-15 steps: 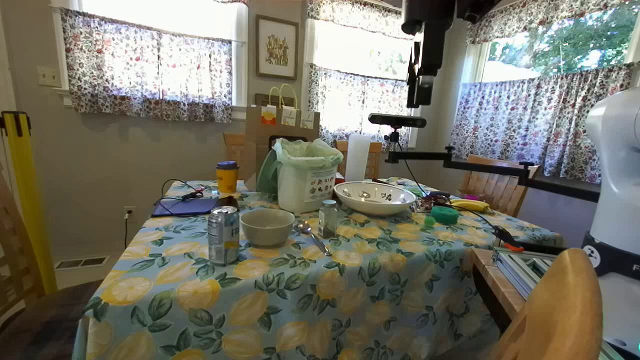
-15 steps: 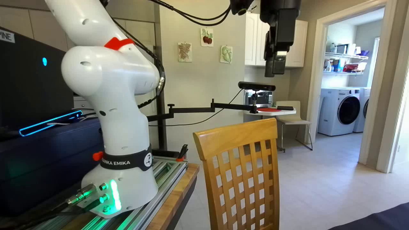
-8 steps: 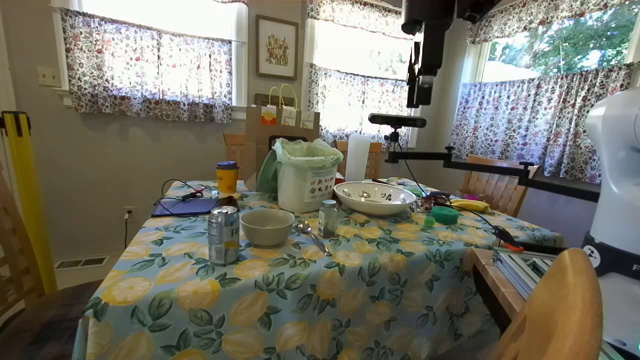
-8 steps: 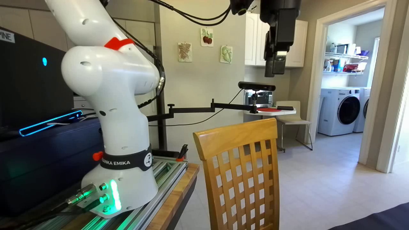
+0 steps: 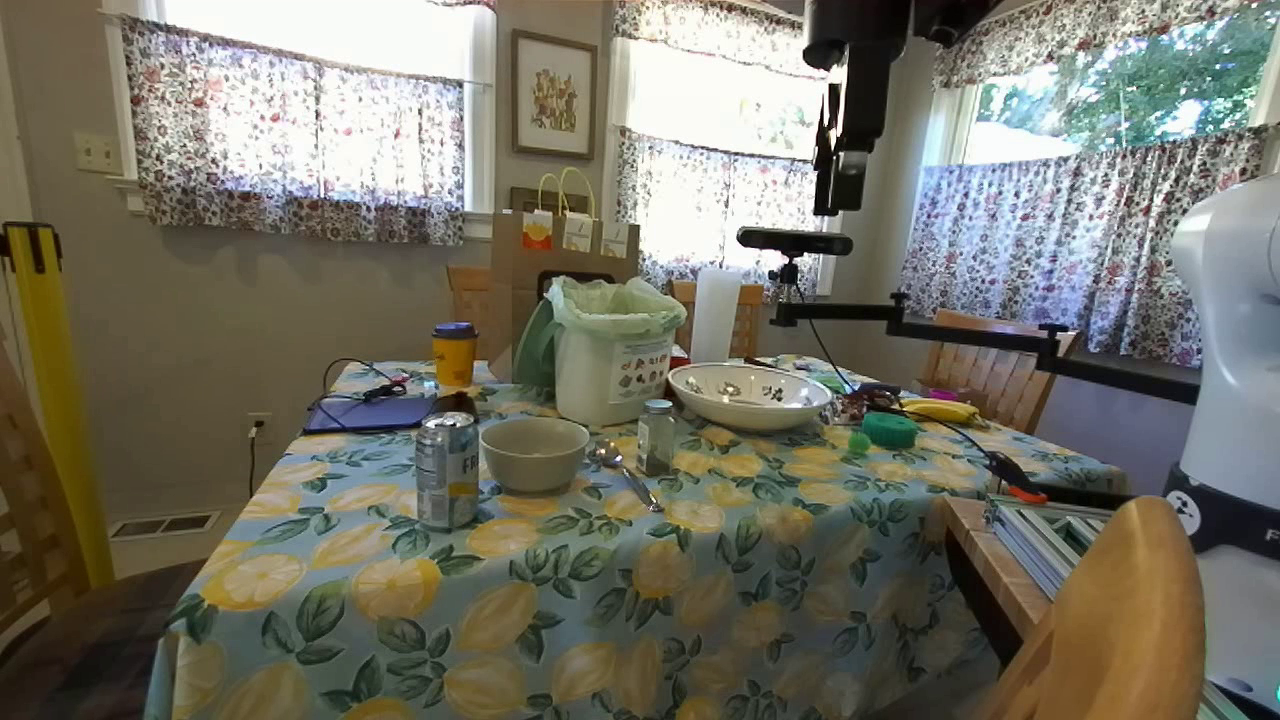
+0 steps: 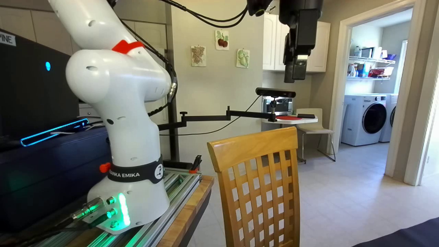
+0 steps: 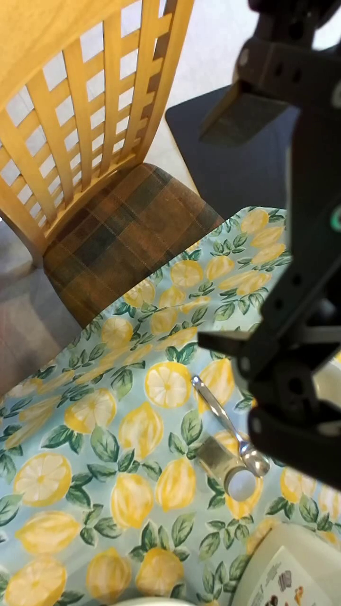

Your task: Remove the lid from the spice bottle

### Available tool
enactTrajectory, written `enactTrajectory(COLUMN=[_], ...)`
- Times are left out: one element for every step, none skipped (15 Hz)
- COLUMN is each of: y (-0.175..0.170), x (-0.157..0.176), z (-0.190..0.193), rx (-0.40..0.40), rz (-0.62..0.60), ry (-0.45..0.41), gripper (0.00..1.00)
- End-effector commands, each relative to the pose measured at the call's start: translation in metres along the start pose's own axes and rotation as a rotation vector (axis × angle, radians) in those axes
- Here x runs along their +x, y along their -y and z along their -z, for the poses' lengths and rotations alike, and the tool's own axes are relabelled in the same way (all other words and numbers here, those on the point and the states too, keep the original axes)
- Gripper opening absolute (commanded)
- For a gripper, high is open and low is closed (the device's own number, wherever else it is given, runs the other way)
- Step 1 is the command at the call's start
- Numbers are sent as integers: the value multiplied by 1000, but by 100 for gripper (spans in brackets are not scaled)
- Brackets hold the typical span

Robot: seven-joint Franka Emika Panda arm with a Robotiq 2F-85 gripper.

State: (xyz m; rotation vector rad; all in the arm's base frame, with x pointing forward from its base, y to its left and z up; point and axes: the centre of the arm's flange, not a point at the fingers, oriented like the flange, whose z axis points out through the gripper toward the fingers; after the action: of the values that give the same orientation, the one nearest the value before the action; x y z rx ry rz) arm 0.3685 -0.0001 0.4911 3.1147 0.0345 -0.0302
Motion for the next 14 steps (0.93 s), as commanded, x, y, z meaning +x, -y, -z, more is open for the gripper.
enactTrajectory(y=[-3,-4,-6,-8,-11,-15,-20,-26,-35,-44,-56,-68,-81,-94], x=[10,18,25,35,45,53,64,74,84,92,102,110,119,125], z=[-5,-9,-11,-15,-18,-22,-27,-31,-35,-39,-45,-50,-55,-60], rx=[0,1,-1,-3,-2,-1,-1,-4,-9,-11,-11,-11,0,8], rz=[-14,-18,-25,-30,-36,-52,-67,-86,-109,-136,-165,-198,-234,-266], ry=[-14,-19,-26,-31,-39,-49,-51,-53,-57,-60,-60,-57,-51,-37], gripper=[100,100,100,100,100,100,100,100,100,100,100,100,100,100])
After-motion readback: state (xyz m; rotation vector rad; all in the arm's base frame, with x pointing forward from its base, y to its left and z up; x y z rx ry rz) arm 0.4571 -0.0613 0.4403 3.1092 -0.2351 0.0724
